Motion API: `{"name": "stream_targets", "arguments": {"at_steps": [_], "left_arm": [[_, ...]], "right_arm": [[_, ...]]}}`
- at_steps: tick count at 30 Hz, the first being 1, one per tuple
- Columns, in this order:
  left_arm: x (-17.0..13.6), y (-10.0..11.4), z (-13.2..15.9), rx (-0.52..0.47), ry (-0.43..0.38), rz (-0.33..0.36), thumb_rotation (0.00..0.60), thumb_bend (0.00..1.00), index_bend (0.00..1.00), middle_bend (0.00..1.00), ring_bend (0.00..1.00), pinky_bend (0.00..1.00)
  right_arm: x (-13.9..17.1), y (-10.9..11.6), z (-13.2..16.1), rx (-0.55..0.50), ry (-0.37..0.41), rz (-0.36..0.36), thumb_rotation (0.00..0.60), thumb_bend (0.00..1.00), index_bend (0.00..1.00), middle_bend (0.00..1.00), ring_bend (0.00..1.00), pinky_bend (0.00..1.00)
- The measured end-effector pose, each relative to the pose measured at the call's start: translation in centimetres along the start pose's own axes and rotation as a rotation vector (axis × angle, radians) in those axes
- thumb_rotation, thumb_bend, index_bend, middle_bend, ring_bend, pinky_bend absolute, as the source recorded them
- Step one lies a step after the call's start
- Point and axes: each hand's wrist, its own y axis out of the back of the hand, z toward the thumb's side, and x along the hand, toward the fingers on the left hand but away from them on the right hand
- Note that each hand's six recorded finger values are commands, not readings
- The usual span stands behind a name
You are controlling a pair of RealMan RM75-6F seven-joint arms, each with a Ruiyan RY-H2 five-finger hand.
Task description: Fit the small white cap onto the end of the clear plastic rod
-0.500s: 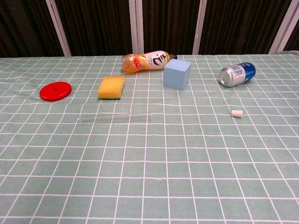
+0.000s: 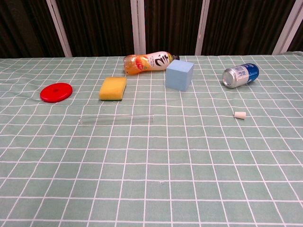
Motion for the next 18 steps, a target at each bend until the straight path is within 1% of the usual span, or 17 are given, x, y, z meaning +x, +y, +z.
{"name": "stream_targets", "arguments": {"at_steps": [5, 9, 14, 18], "left_arm": [[1.6, -0.1, 2.3, 0.002, -0.012, -0.006, 0.600, 0.17, 0.13, 0.09, 0.00, 0.00], [3.7, -0.7, 4.7, 0.019, -0.026, -0.022, 0.600, 0.18, 0.16, 0.14, 0.00, 0.00], [7.2, -2.1, 8.9, 0.046, -0.044, -0.042, 0.600, 0.24, 0.23, 0.23, 0.01, 0.00], [9.6, -3.9, 12.2, 0.054, -0.053, -0.076, 0.600, 0.29, 0.29, 0.30, 0.03, 0.00]], "right_arm": [[-0.2, -0.4, 0.2, -0.013, 0.005, 0.017, 0.600, 0.35, 0.00, 0.00, 0.00, 0.00], [-0.2, -0.5, 0.5, -0.030, 0.008, 0.023, 0.600, 0.35, 0.00, 0.00, 0.00, 0.00], [-0.3, -0.7, 0.9, -0.045, 0.017, 0.032, 0.600, 0.35, 0.00, 0.00, 0.00, 0.00], [-0.3, -0.7, 1.1, -0.054, 0.021, 0.030, 0.600, 0.35, 0.00, 0.00, 0.00, 0.00]]}}
